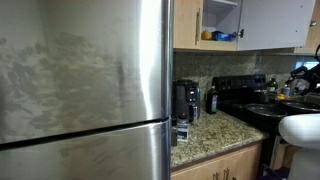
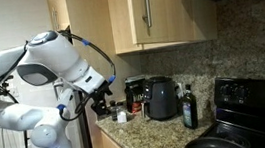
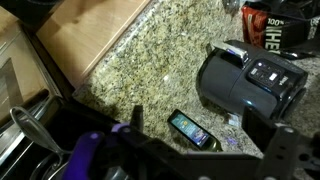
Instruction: Close the open door of the upper cabinet then open the door again
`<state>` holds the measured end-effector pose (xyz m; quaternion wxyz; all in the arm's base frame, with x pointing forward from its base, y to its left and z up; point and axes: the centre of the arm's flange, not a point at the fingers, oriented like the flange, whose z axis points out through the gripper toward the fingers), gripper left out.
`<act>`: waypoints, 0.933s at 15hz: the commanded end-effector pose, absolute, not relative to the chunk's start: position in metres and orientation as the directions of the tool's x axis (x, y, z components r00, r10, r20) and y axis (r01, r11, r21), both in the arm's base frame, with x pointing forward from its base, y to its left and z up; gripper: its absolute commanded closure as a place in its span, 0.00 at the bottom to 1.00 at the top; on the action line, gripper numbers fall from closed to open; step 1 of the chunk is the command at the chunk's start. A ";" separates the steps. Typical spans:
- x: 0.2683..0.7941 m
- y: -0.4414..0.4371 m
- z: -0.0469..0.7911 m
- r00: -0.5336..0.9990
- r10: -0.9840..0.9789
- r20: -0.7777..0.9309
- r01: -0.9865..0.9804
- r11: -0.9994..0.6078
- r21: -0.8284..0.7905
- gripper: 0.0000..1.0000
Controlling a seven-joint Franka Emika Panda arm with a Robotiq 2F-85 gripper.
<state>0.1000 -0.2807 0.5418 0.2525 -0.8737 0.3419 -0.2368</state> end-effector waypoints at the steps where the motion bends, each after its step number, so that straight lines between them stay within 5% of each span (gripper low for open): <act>1: 0.101 -0.315 0.568 0.515 -0.826 0.229 -0.512 -0.511 -0.691 0.00; 8: 0.021 -0.363 0.635 0.198 -0.964 0.177 -0.424 -0.247 -0.871 0.00; 12: 0.016 -0.358 0.634 0.221 -0.957 0.190 -0.423 -0.269 -0.866 0.00; 14: 0.017 -0.375 0.647 0.088 -0.986 0.141 -0.401 -0.165 -0.901 0.00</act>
